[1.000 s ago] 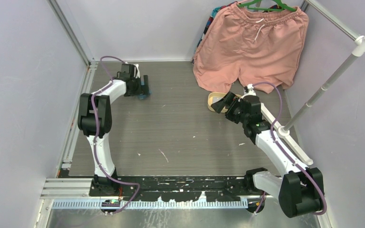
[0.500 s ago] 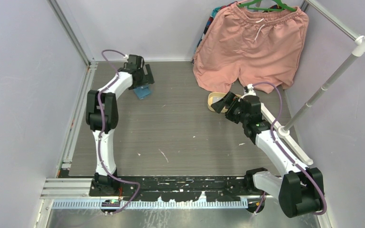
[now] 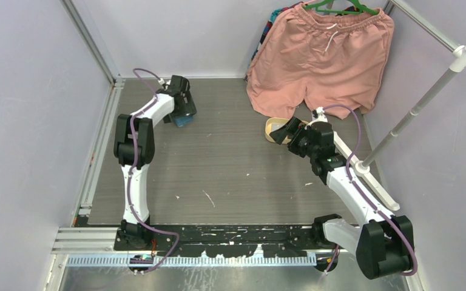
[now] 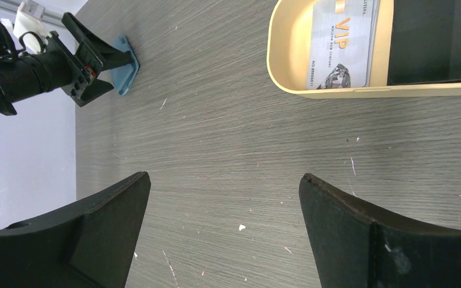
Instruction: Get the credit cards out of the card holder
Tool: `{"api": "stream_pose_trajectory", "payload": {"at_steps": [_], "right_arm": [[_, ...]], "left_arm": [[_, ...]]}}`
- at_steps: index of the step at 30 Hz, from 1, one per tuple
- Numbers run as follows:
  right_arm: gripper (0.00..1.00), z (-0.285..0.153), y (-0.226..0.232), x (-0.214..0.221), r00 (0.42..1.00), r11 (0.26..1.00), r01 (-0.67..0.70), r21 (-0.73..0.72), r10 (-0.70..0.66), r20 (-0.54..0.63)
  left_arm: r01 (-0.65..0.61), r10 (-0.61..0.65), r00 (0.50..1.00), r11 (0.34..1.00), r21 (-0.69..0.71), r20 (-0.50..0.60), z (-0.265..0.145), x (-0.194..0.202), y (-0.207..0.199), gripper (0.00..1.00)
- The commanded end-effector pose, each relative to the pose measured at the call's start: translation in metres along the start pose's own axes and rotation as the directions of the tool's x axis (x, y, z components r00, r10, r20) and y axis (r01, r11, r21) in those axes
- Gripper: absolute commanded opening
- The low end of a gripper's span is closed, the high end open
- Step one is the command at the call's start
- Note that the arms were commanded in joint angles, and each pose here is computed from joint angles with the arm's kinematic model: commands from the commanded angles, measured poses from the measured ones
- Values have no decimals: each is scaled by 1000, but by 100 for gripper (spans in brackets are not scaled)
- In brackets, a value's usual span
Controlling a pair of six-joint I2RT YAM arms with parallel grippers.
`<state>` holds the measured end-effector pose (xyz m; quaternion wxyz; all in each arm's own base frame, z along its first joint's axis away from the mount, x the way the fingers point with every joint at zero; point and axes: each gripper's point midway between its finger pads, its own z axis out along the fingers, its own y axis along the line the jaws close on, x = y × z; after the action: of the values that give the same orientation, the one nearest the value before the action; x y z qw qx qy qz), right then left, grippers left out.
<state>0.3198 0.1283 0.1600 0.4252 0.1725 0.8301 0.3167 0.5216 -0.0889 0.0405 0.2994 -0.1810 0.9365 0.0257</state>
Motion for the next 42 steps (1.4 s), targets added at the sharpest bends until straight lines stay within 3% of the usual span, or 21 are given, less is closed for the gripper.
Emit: {"api": "stream_pose_trajectory", "payload": {"at_steps": [1, 6, 8, 16, 20, 26, 33, 42], "right_arm": [[100, -4, 16, -19, 997, 998, 31, -46, -27, 75], [100, -5, 17, -19, 997, 998, 33, -47, -30, 73], [100, -6, 17, -19, 997, 998, 33, -47, -29, 73], [100, -6, 15, -19, 997, 999, 36, -40, -33, 74], [100, -4, 12, -17, 997, 999, 34, -29, -31, 69], [100, 1, 4, -16, 997, 1000, 25, 2, -25, 69], [97, 11, -40, -24, 998, 962, -1, 273, -15, 58], [92, 50, -19, -45, 981, 913, 187, 363, -189, -30]], "left_arm": [[14, -13, 999, 1000, -14, 50, -1, -10, 2, 100], [13, -10, 998, 998, -55, 62, 13, -6, 9, 99], [13, -10, 998, 999, -49, 57, 15, -4, 8, 95], [16, -15, 999, 1000, -11, 41, 13, 17, 12, 62], [-2, 2, 1000, 1000, 31, 13, 5, 36, 14, 52], [-76, 80, 996, 990, 116, -25, -23, 80, 7, 47], [-239, 269, 959, 935, 260, -85, -69, 157, -1, 38], [-333, 382, 924, 847, 415, -38, -129, 216, -6, 43]]}}
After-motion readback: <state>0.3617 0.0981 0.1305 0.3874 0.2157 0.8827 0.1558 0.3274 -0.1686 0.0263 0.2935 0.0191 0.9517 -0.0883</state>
